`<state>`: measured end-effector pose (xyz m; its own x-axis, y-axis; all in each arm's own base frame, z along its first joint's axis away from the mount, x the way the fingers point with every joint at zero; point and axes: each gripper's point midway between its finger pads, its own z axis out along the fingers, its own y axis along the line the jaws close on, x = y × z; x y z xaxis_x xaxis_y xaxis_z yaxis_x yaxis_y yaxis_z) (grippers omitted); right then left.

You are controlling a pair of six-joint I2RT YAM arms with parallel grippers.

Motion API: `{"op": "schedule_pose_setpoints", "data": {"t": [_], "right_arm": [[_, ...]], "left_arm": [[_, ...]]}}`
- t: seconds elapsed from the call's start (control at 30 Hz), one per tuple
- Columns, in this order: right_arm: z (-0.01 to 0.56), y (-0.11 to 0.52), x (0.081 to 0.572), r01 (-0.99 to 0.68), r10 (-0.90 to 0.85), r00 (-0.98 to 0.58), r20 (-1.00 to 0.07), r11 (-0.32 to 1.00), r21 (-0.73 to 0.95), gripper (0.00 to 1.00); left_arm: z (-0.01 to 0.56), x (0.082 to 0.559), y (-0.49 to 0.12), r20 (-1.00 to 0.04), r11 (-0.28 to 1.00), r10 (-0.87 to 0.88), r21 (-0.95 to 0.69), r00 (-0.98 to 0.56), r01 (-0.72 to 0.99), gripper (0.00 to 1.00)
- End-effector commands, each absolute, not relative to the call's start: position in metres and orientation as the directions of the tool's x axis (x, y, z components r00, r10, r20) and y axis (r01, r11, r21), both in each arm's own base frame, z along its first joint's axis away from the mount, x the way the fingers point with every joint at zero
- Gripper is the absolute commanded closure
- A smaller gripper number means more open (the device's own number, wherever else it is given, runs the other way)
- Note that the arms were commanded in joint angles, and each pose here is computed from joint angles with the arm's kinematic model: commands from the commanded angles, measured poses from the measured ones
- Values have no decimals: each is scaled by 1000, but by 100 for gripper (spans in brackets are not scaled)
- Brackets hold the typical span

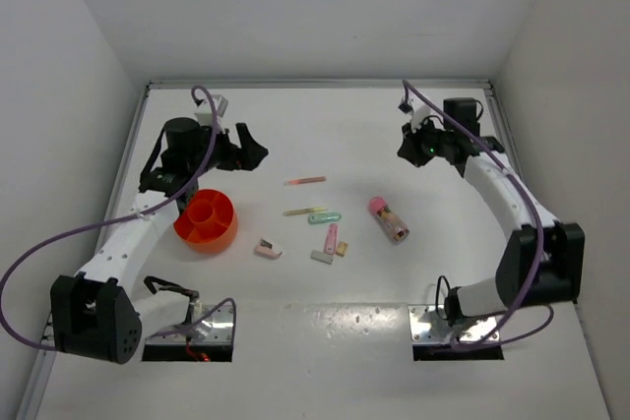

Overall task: Sort the stationery into containers
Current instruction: Pick up the stationery from the center of the board.

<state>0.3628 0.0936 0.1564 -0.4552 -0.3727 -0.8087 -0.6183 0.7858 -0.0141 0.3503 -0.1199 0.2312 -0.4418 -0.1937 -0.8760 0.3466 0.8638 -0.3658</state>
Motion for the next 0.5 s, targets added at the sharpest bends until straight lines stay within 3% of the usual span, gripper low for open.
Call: {"op": "schedule_pose_setpoints", "data": {"t": [0.0, 0.03, 0.07, 0.1, 0.13, 0.2, 0.23, 0.3, 0.33, 0.4, 0.47], "right_arm": [[172, 130, 386, -779, -408, -360, -839, 627, 29, 100], [169, 129, 395, -774, -413, -388, -824, 632, 48, 93], [141, 127, 405, -756, -428, -474, -769, 646, 107, 67], [152, 120, 425, -729, -455, -486, -746, 682, 60, 46], [135, 112, 416, -694, -464, -581, -669, 712, 108, 31], [107, 104, 410, -666, -491, -642, -589, 738, 110, 29], [102, 99, 408, -651, -490, -653, -578, 753, 96, 29], [89, 106, 394, -649, -505, -671, -543, 754, 100, 35], [91, 110, 390, -656, -511, -665, -545, 748, 99, 40], [81, 116, 370, -666, -534, -687, -492, 734, 134, 41], [72, 127, 353, -680, -565, -698, -440, 716, 160, 36]], "left_arm": [[240, 348, -147, -875, 810, -150, -375, -460, 450, 0], [242, 348, -149, -876, 814, -147, -371, -459, 447, 0], [239, 348, -147, -873, 823, -147, -369, -465, 432, 0], [238, 351, -143, -875, 838, -151, -360, -459, 410, 2], [238, 351, -143, -875, 838, -151, -360, -459, 410, 16], [236, 351, -141, -872, 844, -151, -359, -465, 399, 43], [236, 351, -141, -872, 844, -151, -359, -465, 399, 76], [241, 349, -147, -871, 832, -156, -370, -465, 414, 88], [241, 348, -148, -870, 826, -154, -373, -468, 422, 79], [245, 346, -150, -870, 818, -162, -382, -465, 431, 36], [250, 345, -148, -877, 822, -166, -375, -451, 428, 5]]}}
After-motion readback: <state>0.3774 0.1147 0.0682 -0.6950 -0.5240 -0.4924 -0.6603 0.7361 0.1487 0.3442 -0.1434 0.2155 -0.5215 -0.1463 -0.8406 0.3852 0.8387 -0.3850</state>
